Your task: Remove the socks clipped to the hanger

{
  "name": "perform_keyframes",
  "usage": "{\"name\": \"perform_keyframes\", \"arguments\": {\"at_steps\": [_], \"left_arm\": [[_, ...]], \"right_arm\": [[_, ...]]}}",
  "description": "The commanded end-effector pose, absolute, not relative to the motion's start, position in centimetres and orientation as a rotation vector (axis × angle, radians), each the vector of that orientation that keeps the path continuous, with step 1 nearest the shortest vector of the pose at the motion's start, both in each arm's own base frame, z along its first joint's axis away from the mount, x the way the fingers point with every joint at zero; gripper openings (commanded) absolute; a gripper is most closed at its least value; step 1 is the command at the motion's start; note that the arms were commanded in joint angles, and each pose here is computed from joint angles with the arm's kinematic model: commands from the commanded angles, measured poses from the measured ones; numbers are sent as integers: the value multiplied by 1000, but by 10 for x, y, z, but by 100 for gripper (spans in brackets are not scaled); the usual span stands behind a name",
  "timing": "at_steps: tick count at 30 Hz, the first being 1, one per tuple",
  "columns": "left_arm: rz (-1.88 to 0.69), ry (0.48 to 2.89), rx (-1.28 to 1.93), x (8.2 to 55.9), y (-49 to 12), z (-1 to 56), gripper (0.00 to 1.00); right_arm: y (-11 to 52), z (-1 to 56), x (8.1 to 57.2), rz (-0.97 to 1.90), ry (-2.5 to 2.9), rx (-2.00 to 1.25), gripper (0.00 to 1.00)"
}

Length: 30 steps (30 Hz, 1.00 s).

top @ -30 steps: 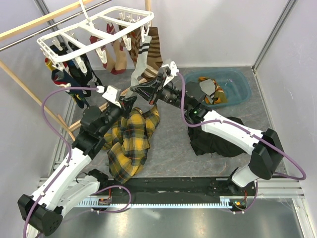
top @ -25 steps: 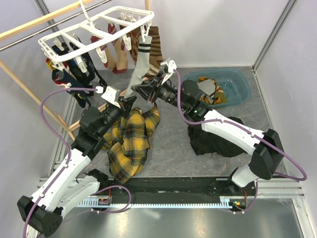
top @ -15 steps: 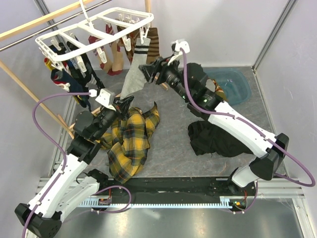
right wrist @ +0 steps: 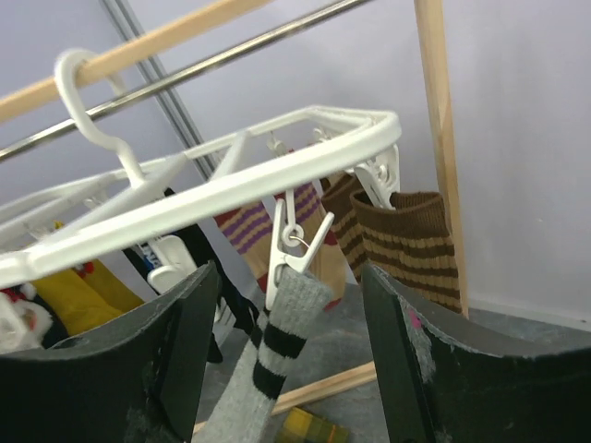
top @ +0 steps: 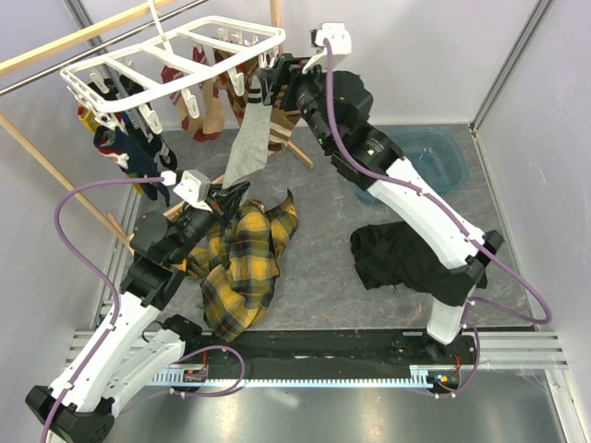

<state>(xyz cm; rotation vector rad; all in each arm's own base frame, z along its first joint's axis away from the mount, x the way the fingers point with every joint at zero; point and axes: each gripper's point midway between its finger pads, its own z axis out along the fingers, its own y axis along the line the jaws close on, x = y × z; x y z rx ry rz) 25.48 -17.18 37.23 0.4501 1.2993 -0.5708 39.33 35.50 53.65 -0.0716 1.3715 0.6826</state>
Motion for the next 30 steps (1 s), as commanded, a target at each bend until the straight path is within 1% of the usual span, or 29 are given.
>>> {"name": "perform_keyframes", "arguments": {"at_steps": [1,6,9,15,22,28,29,30], "left_arm": [[-603,1269,466,250,-176,380,2],[-604,1265,467,249,-176,381,2],[-601,1268,467,250,-176,380,2],[-598,1266,467,249,-175,380,2],[-598,1270,466,250,-175,379,2],[-594,1271,466,250,-175,378,2],[-594,1271,466,250,-175,378,2],[-596,1273,466,250,-175,377,2]], "right_arm": [[357,537,403,634,1381,-60,71],[362,548,410,641,1338,-33,70],[373,539,421,608,1319,-75,68],[371,538,431,550,1307,-57,66],[366,546,433,530,1271,-25,66],[366,553,431,561,1251,-16,68],[367,554,431,564,1249,-13,68],[368,554,431,568,1249,-18,62]]}}
